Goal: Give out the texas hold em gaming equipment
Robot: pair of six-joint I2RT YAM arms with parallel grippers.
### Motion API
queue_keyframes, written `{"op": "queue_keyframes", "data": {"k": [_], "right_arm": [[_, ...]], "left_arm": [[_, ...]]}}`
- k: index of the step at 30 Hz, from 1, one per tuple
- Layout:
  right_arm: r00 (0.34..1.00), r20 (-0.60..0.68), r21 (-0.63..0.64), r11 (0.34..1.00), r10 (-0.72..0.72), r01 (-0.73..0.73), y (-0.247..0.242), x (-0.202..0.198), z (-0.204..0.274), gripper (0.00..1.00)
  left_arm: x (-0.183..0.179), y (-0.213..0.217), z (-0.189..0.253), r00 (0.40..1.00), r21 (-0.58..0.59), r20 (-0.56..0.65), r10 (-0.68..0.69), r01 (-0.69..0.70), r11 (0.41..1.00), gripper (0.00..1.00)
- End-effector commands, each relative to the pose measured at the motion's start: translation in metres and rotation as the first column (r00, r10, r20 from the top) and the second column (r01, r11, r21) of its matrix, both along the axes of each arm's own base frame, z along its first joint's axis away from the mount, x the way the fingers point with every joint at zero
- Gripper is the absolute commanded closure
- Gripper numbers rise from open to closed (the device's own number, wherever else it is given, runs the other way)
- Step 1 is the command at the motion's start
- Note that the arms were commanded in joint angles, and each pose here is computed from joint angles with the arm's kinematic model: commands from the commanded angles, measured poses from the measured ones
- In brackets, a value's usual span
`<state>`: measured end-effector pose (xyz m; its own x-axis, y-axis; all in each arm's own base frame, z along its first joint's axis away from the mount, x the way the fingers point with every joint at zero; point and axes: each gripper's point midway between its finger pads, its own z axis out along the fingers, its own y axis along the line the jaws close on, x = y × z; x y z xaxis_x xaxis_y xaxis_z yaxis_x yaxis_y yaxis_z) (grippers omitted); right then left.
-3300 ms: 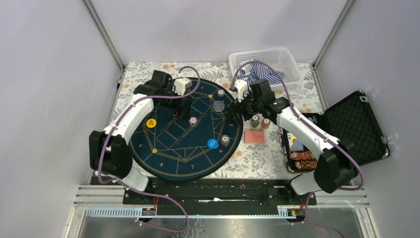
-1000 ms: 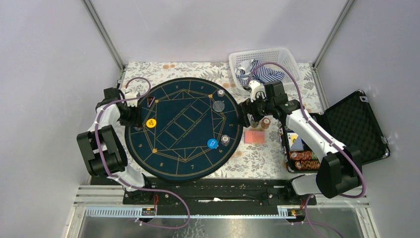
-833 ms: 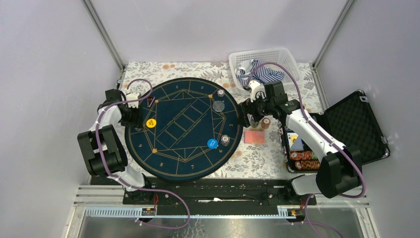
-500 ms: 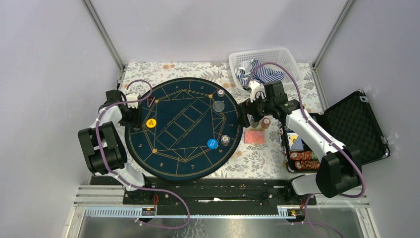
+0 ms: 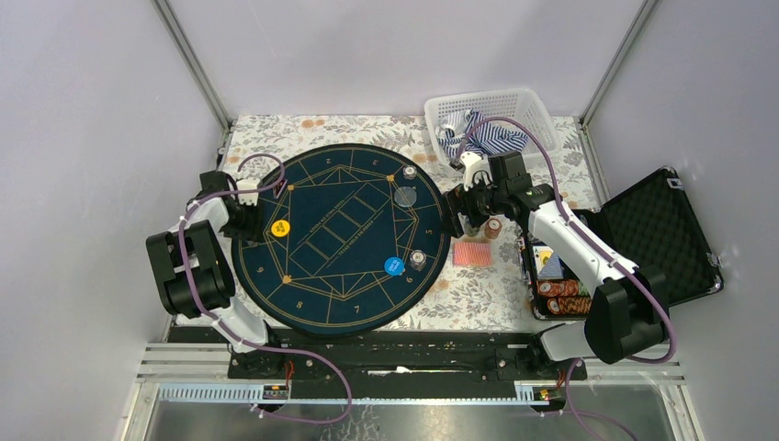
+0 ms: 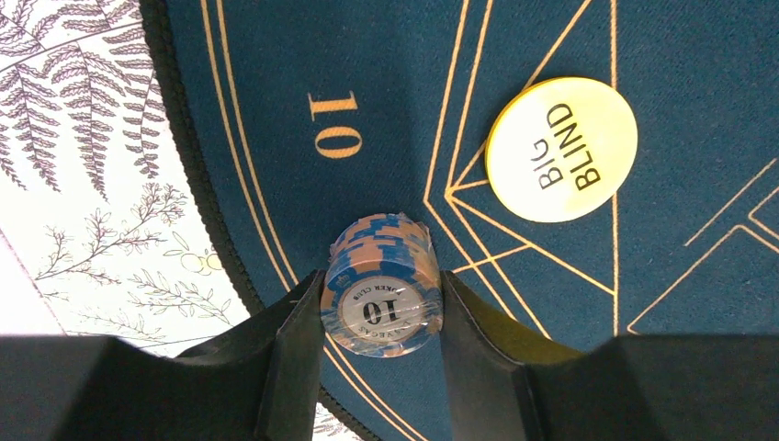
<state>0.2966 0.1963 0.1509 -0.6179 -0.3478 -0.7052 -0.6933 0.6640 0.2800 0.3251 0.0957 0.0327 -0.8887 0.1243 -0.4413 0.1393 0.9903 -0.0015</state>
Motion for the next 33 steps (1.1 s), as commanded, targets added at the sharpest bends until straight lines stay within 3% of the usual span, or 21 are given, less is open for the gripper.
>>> {"op": "queue_keyframes", "data": {"k": [1,6,13,19,23,33], "right_arm": [[1.000,0.003,0.009,1.000,0.011,-0.011,0.001,0.001,0.001,0.00],[1.000,0.006,0.012,1.000,0.011,-0.011,0.002,0.002,0.003,0.00],[1.000,0.018,0.020,1.000,0.011,-0.011,0.005,0.008,0.016,0.00],[0.999,0.051,-0.041,0.999,-0.017,0.019,-0.005,0.015,0.027,0.00],[0.995,0.099,-0.193,0.980,-0.020,0.039,-0.034,0.016,0.023,0.00],[0.987,0.028,-0.436,0.887,-0.158,0.155,-0.126,0.016,-0.035,0.00]], "left_arm": [[0.008,0.008,0.003,0.999,0.031,0.042,-0.005,0.004,0.999,0.51],[0.005,0.006,0.015,0.998,0.037,0.061,-0.009,0.007,0.999,0.26],[0.009,0.002,0.064,0.989,0.043,0.148,-0.027,0.021,0.999,0.03],[0.026,-0.005,0.127,0.966,0.035,0.255,-0.040,0.032,0.999,0.01],[0.031,-0.020,0.155,0.948,0.045,0.310,-0.076,0.065,0.997,0.01],[0.028,-0.075,0.169,0.928,0.004,0.345,-0.141,0.149,0.989,0.01]]}}
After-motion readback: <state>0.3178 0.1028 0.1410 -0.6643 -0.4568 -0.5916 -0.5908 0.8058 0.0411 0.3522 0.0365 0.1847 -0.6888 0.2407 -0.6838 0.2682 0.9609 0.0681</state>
